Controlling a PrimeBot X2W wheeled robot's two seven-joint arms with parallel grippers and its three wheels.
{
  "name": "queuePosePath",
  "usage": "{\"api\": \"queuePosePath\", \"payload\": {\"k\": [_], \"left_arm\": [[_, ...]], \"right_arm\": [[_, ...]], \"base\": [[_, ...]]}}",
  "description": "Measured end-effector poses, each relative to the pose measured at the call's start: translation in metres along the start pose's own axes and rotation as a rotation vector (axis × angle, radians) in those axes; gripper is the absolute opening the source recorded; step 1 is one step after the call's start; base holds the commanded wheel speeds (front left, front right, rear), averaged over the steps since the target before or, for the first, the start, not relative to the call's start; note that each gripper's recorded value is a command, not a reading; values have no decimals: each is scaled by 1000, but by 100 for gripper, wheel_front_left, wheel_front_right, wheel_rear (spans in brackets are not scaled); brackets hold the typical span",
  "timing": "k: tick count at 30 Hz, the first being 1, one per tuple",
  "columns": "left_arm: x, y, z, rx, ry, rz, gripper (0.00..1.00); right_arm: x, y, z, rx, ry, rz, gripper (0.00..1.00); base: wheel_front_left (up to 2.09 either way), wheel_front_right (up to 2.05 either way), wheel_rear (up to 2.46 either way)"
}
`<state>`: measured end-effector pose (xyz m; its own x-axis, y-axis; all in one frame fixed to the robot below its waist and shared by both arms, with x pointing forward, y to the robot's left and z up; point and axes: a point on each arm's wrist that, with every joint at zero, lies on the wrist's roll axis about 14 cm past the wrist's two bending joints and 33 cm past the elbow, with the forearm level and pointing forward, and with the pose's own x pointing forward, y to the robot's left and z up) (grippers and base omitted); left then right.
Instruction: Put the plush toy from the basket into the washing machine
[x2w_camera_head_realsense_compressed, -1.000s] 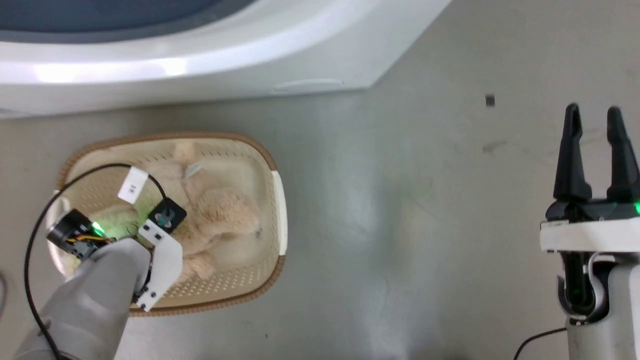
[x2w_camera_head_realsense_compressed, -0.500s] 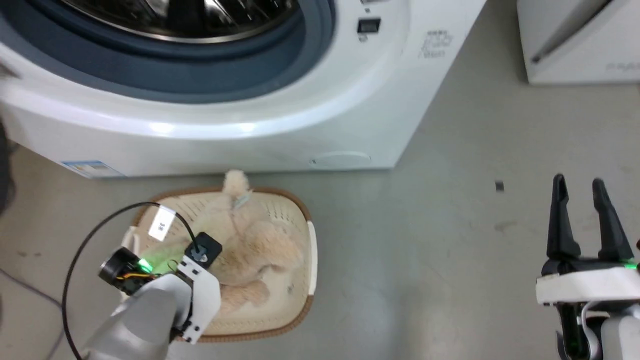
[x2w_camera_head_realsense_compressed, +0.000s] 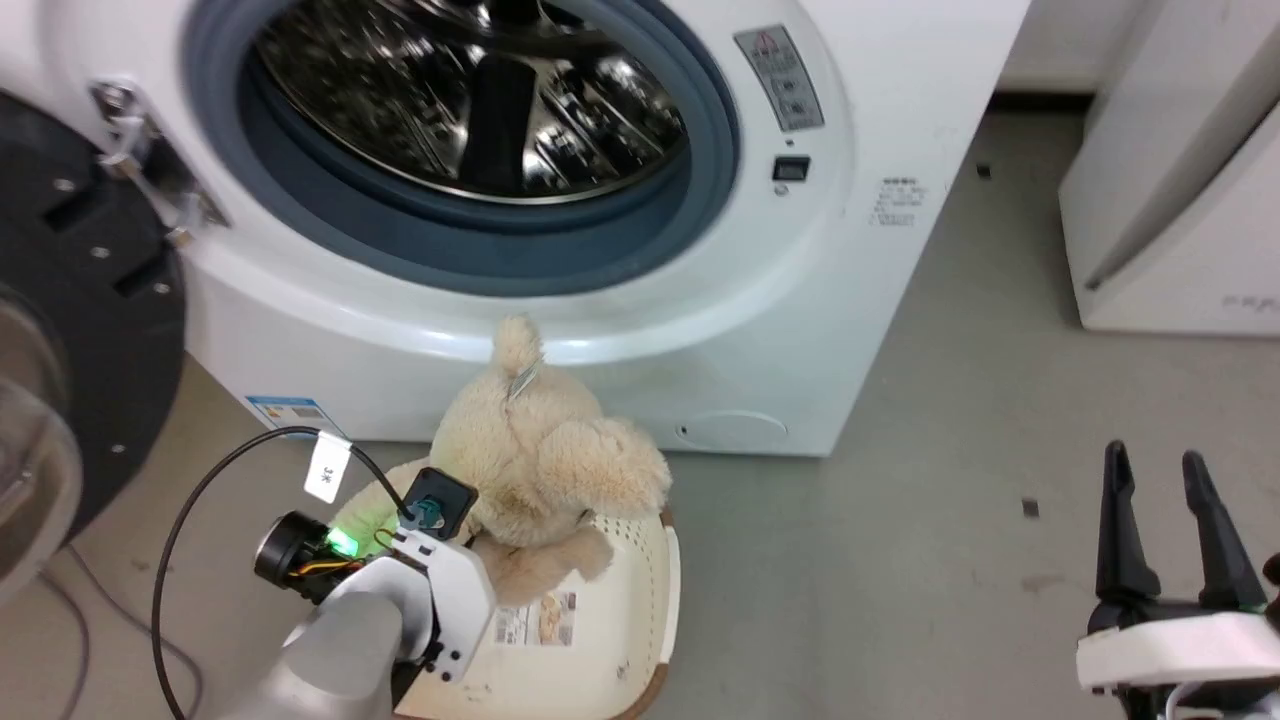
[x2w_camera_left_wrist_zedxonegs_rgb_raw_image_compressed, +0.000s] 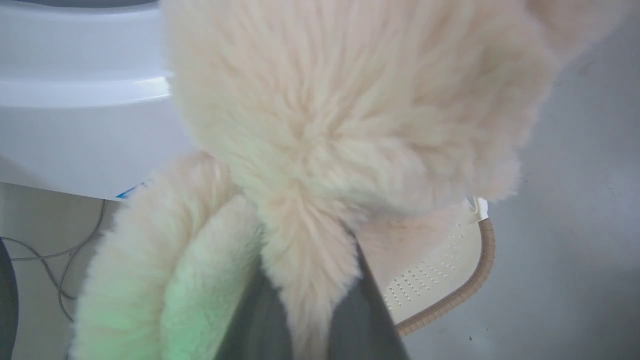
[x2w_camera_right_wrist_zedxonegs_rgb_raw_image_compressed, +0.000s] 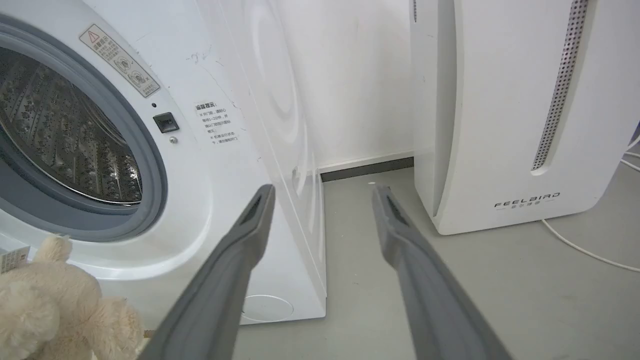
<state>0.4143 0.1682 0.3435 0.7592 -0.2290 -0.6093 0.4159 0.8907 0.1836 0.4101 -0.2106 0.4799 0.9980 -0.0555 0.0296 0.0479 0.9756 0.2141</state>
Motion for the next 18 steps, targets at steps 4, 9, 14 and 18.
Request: {"api": "queuePosePath", "payload": {"k": [4, 9, 14, 18], "left_arm": [[-10, 6, 19, -52, -80, 55, 0], [-19, 18, 62, -102, -236, 128, 0], [-24, 30, 89, -136, -341, 176, 0], [-20, 43, 102, -173, -385, 210, 0]], "right_arm": [[-6, 7, 5, 1, -9, 22, 100], [-7, 14, 9, 1, -19, 43, 100], [-6, 16, 5, -1, -9, 48, 100], [-4, 13, -2, -3, 8, 40, 100]], "base": [[0, 0, 0], [0, 0, 0], [0, 0, 0], [0, 0, 0]]}}
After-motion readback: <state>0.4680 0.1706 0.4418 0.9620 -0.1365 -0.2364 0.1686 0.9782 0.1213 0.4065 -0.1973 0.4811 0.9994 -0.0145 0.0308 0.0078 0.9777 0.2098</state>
